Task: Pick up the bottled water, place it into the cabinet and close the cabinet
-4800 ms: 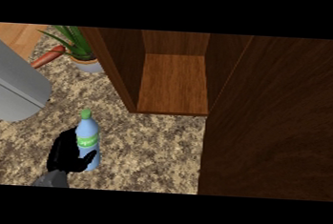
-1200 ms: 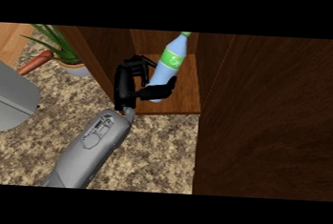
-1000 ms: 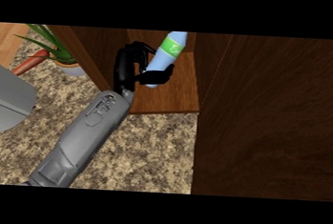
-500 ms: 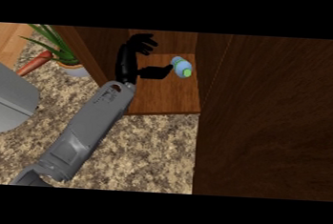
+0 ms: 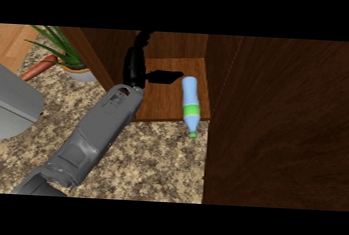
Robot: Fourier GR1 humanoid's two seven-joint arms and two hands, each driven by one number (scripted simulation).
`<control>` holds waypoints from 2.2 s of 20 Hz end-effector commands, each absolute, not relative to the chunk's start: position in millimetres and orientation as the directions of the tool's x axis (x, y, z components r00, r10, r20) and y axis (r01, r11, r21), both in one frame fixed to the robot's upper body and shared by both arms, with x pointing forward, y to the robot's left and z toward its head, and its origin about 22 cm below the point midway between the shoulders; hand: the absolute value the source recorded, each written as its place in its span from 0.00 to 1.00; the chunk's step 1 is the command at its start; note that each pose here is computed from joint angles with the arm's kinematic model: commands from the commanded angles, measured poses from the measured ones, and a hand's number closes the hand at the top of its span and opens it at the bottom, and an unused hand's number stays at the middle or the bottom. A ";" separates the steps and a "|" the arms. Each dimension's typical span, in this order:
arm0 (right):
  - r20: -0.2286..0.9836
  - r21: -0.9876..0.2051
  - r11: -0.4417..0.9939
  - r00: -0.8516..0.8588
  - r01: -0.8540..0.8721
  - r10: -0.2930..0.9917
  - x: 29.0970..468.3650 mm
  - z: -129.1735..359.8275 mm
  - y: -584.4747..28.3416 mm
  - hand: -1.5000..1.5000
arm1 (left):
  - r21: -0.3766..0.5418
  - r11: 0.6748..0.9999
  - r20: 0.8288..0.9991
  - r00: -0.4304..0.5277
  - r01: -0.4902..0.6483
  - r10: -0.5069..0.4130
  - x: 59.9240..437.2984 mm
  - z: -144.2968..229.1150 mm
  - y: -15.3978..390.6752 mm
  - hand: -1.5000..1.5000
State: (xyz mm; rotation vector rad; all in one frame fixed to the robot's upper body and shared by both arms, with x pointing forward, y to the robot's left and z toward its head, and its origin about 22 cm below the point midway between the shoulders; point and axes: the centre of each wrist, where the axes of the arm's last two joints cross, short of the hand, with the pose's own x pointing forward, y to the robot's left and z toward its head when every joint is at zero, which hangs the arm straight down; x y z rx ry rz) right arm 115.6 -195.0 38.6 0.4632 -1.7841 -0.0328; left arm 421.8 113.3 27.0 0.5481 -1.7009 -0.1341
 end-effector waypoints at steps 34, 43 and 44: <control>0.938 0.249 0.947 -0.193 -0.202 -0.288 101.1 39.9 -201.7 0.00 | -0.131 0.985 0.921 -0.354 0.114 0.164 379.6 28.4 143.7 0.00; 0.945 0.239 0.945 -0.170 -0.223 -0.279 107.0 40.2 -195.0 0.00 | -0.220 0.960 0.903 -0.338 0.171 0.267 295.3 48.9 137.2 0.00; 0.941 0.245 0.943 -0.179 -0.224 -0.287 100.2 43.0 -190.7 0.00 | -0.250 0.953 0.888 -0.352 0.168 0.295 276.7 50.4 128.5 0.00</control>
